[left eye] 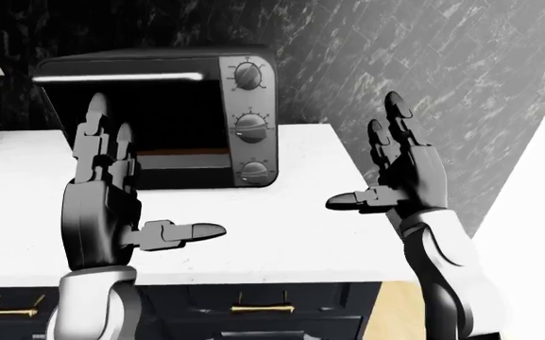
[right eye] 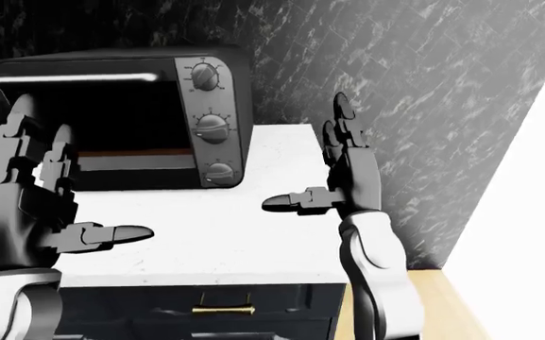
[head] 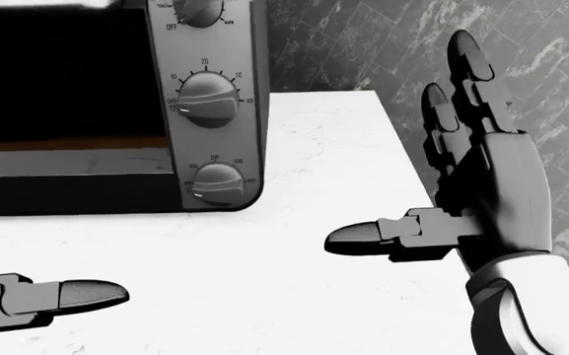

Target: Open the toaster oven door.

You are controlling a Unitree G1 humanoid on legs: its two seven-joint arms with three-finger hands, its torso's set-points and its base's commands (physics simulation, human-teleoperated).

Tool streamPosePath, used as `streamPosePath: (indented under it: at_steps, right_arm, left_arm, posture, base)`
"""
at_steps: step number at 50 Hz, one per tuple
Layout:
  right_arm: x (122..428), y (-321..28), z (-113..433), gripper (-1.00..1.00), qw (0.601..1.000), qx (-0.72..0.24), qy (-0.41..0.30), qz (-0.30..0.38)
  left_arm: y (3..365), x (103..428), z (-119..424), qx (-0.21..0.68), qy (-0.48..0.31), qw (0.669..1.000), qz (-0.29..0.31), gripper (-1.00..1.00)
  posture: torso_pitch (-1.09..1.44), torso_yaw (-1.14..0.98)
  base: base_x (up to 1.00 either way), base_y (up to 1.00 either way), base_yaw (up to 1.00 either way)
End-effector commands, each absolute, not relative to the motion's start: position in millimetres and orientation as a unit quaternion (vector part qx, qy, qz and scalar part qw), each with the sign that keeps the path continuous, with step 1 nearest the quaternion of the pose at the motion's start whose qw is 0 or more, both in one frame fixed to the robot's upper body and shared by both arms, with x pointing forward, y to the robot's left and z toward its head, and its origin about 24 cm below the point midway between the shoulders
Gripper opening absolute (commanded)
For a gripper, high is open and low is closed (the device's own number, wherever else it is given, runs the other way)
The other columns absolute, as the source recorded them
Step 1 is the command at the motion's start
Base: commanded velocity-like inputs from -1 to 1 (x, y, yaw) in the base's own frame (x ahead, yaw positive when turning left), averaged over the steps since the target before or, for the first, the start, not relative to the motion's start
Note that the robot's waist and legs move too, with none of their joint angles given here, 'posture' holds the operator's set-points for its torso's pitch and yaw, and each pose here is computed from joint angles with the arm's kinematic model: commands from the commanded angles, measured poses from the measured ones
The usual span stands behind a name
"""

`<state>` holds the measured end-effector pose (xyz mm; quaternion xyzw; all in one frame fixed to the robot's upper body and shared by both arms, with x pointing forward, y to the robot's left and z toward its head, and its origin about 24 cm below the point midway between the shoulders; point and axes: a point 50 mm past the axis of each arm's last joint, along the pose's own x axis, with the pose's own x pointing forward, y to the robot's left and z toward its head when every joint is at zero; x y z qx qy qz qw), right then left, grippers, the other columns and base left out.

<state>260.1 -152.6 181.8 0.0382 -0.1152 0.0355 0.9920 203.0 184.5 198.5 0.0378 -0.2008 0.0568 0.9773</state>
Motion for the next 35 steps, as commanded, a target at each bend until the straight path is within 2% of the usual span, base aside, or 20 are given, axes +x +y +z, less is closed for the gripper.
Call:
streamPosePath:
  at_steps: [1, 24, 35]
  right_arm:
    - [257.6, -150.4, 196.2, 1.00, 0.986, 0.036, -0.155, 0.042]
    - [253.4, -145.6, 197.2, 1.00, 0.986, 0.034, -0.155, 0.053]
    - [252.8, -145.4, 201.0, 1.00, 0.985, 0.044, -0.157, 0.054]
  left_arm:
    - [183.4, 199.6, 208.0, 0.041, -0.231, 0.971, 0.055, 1.00]
    - [182.7, 194.1, 216.1, 0.048, -0.242, 0.967, 0.058, 1.00]
    - [182.4, 193.7, 216.5, 0.045, -0.241, 0.968, 0.057, 1.00]
  posture:
    - [-0.37, 0.00]
    - [-0.52, 0.00]
    - [-0.52, 0.00]
  base:
    - [0.00, 0.00, 0.00]
    - [0.00, 0.00, 0.01]
    - [0.00, 0.00, 0.85]
